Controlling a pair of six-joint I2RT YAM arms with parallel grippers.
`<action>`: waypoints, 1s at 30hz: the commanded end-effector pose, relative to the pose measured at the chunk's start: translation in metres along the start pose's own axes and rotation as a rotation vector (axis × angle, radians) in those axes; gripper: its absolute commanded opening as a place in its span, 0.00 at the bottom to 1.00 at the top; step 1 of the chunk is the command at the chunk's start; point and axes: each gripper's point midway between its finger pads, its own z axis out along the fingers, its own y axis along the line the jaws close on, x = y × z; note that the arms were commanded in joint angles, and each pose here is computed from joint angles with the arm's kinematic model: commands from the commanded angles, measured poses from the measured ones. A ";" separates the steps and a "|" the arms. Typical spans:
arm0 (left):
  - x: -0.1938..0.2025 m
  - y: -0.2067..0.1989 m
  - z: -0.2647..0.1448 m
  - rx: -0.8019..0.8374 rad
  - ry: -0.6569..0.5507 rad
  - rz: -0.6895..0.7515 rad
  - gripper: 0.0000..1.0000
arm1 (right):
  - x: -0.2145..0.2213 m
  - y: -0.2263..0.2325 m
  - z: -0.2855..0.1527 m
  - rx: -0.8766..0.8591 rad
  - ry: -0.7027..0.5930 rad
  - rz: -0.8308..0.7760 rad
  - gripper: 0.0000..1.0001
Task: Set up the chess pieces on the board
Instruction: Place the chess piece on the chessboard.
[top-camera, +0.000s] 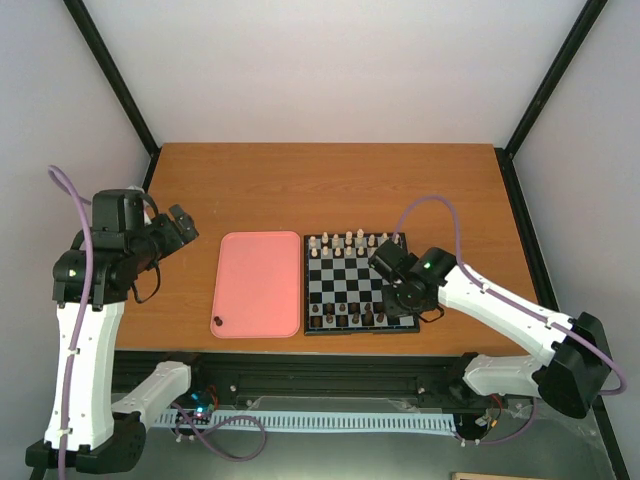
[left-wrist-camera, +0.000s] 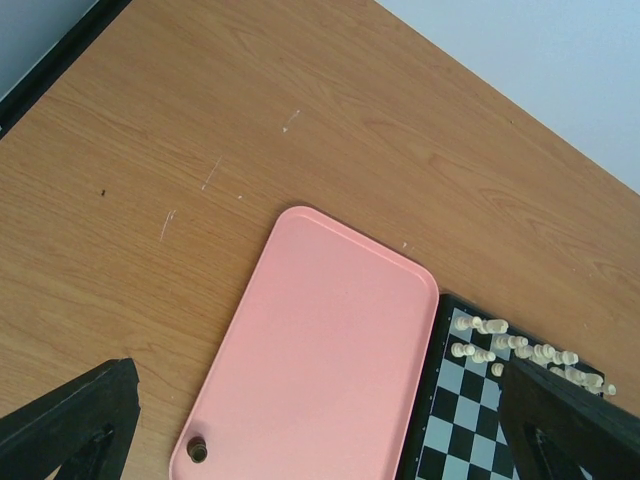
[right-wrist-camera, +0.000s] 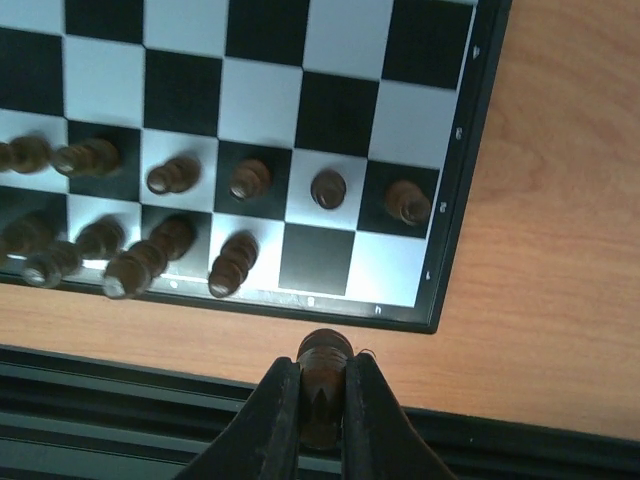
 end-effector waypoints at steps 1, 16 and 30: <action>-0.003 -0.002 0.000 0.013 -0.010 -0.007 1.00 | 0.011 -0.003 0.009 -0.014 0.029 0.059 0.03; -0.003 0.002 0.002 -0.013 -0.011 -0.012 1.00 | 0.009 0.009 0.044 -0.032 0.050 0.040 0.03; -0.003 0.001 0.011 -0.026 0.009 -0.002 1.00 | 0.003 -0.001 0.060 0.030 -0.005 0.077 0.03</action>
